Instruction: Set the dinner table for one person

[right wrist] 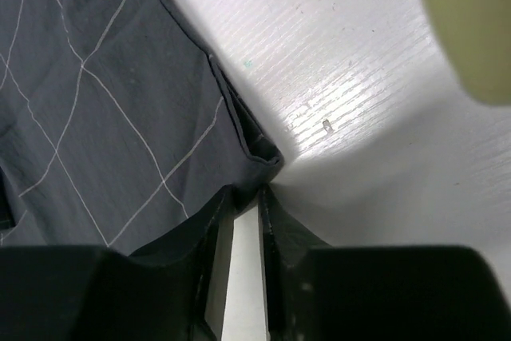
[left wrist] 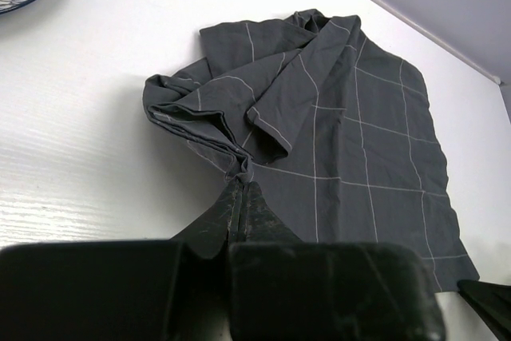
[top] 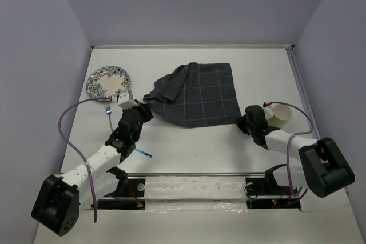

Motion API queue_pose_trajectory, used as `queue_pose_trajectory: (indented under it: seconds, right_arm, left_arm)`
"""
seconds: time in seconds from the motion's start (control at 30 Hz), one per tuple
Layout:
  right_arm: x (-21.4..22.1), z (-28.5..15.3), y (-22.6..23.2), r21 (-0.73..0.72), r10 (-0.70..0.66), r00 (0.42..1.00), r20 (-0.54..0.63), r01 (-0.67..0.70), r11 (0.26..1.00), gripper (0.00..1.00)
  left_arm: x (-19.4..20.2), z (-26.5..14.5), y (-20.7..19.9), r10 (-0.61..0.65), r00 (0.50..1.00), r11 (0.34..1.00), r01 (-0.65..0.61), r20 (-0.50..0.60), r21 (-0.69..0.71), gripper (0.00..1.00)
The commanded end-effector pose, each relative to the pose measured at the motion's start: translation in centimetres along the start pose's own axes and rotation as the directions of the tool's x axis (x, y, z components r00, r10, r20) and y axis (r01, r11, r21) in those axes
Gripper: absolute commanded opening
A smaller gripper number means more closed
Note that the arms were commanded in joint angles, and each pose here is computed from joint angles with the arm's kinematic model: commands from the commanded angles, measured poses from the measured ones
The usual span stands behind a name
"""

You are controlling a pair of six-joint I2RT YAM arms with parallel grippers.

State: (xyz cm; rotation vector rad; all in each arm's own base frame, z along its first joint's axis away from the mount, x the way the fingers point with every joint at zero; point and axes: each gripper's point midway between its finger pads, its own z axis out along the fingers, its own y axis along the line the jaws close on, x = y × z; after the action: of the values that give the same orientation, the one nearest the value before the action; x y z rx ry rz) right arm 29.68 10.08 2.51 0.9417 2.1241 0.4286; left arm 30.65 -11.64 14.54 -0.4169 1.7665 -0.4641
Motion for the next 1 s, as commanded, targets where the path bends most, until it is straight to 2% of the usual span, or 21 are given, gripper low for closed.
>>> queue_pose_trajectory:
  seconds: [0.0, 0.1, 0.13, 0.23, 0.33, 0.5, 0.6, 0.73, 0.83, 0.93, 0.97]
  right_arm:
    - [-0.6, 0.4, 0.0, 0.004, 0.034, 0.998, 0.044, -0.034, 0.999, 0.19]
    - [-1.0, 0.8, 0.4, -0.005, 0.021, 0.998, 0.061, -0.021, 1.0, 0.1]
    - [-1.2, 0.8, 0.5, -0.006, -0.01, 0.997, 0.072, 0.01, 1.0, 0.0]
    - [-3.1, 0.1, 2.3, -0.045, -0.056, 0.99, 0.128, 0.062, 0.997, 0.0]
    - [-6.9, -2.5, 5.3, -0.103, -0.136, 0.959, 0.249, 0.166, 0.981, 0.0]
    - [-13.0, -10.1, 9.6, -0.213, -0.144, 0.882, 0.449, 0.262, 0.941, 0.0]
    - [-16.9, -16.0, 12.7, -0.268, -0.13, 0.822, 0.555, 0.325, 0.907, 0.0]
    - [-20.2, -23.6, 15.5, -0.354, -0.076, 0.781, 0.62, 0.365, 0.861, 0.0]
    - [-22.1, -29.1, 17.3, -0.419, -0.031, 0.763, 0.645, 0.387, 0.821, 0.0]
    - [-22.6, -31.6, 18.6, -0.452, -0.04, 0.767, 0.641, 0.419, 0.788, 0.0]
    - [-22.6, -31.2, 19.0, -0.443, -0.058, 0.768, 0.638, 0.427, 0.788, 0.0]
  left_arm:
    - [-1.9, 0.0, -1.4, -0.031, 0.997, 0.999, 0.028, 0.068, 0.039, 0.0]
    - [-2.4, 0.1, -1.7, -0.028, 0.997, 0.999, 0.025, 0.078, 0.04, 0.0]
    - [-2.7, 0.1, -1.9, -0.023, 0.996, 0.999, 0.02, 0.084, 0.04, 0.0]
    - [-4.1, -0.1, -2.6, -0.031, 0.993, 0.999, 0.026, 0.115, 0.046, 0.0]
    - [-7.4, -0.9, -4.4, -0.066, 0.983, 0.995, 0.052, 0.173, 0.083, 0.0]
    - [-13.1, -3.8, -6.7, -0.125, 0.95, 0.985, 0.085, 0.286, 0.151, 0.0]
    - [-18.2, -6.7, -9.0, -0.16, 0.92, 0.973, 0.086, 0.357, 0.214, 0.0]
    - [-25.8, -11.9, -12.6, -0.248, 0.86, 0.935, 0.092, 0.446, 0.342, 0.0]
    - [-28.6, -14.2, -13.8, -0.276, 0.835, 0.918, 0.083, 0.477, 0.388, 0.0]
    - [-29.0, -13.8, -14.0, -0.267, 0.835, 0.924, 0.081, 0.48, 0.373, 0.0]
    - [-29.0, -13.5, -14.1, -0.266, 0.837, 0.926, 0.083, 0.479, 0.369, 0.0]
